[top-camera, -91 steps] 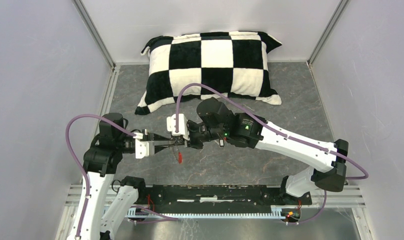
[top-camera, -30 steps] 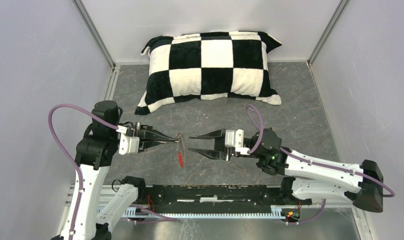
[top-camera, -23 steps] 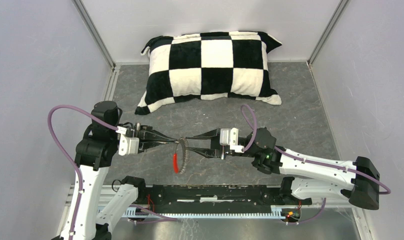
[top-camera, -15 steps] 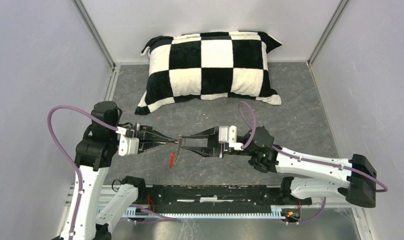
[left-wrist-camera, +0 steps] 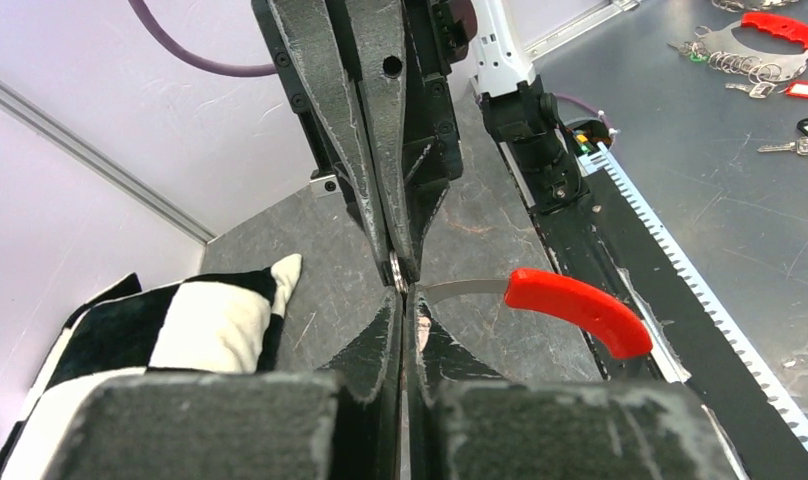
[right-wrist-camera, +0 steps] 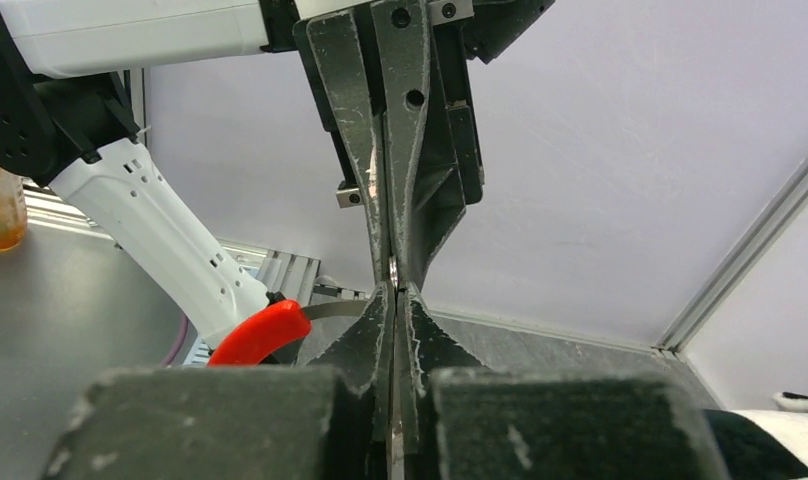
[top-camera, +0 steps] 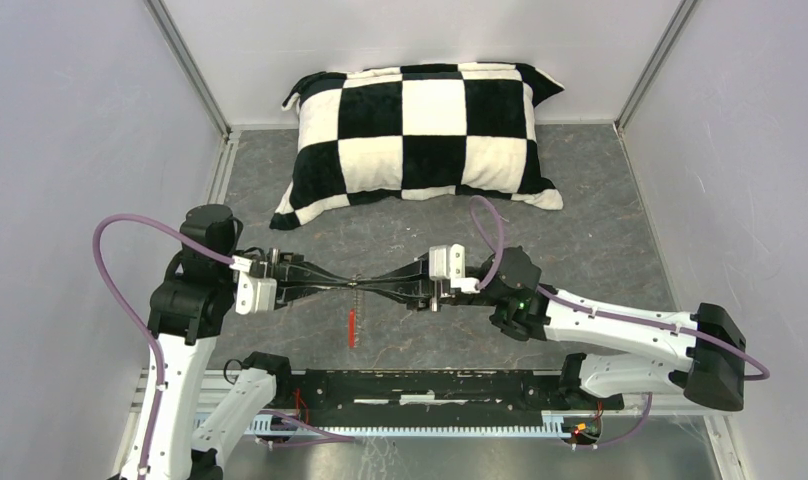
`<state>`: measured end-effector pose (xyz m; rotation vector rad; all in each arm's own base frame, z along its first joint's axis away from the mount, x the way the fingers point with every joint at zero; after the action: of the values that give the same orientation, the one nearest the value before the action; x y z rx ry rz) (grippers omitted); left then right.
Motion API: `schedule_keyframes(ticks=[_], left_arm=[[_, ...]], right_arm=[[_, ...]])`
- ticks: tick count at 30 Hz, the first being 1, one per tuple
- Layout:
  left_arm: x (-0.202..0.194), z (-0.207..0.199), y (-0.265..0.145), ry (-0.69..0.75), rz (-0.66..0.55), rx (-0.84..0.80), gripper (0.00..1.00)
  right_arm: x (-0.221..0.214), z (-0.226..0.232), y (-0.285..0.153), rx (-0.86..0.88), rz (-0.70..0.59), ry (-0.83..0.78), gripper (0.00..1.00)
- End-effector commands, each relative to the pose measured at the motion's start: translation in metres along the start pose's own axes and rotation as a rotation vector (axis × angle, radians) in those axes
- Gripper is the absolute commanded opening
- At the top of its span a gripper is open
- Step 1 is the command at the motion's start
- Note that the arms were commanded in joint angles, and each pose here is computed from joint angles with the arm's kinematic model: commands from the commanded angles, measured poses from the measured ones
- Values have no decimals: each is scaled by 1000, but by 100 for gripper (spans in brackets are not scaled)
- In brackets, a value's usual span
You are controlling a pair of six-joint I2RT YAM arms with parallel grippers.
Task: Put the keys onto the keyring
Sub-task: Adjust the keyring.
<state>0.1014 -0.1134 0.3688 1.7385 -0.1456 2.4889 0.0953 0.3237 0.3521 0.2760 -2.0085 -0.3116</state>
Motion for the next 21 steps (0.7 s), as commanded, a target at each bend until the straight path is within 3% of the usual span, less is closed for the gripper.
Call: schedule_keyframes(ticks=[1,3,7,13,21], left_arm=[[4,-7,3,8,-67,-62,8],[-1,-6,2,7,-39,-37,25],[-11,-4,-1,28,30,25,37],[-24,-6,-4,101,75,57,37],[-42,-1,-6,55,124,86,34]], right_arm=[[11,-8,6,-5,28,-7,0],[5,-8,2,-9,112,-6,0],[-6,-10,-12,0,337,2,0],[-13,-14,-20,42,594,28,0],[-7,-21,-8,75,698,30,1]])
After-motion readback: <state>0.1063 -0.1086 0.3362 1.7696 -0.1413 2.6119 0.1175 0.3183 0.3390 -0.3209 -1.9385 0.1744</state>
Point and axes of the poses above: each gripper's point midway between its finger pads, its own y axis out along the fingers, its own z axis along the line the jaws close on, x = y × z, the point moved 8 cm from there along -y, back along the fingers, and after that the axes turned 10 degrees about -y, right-handed, at the moved point
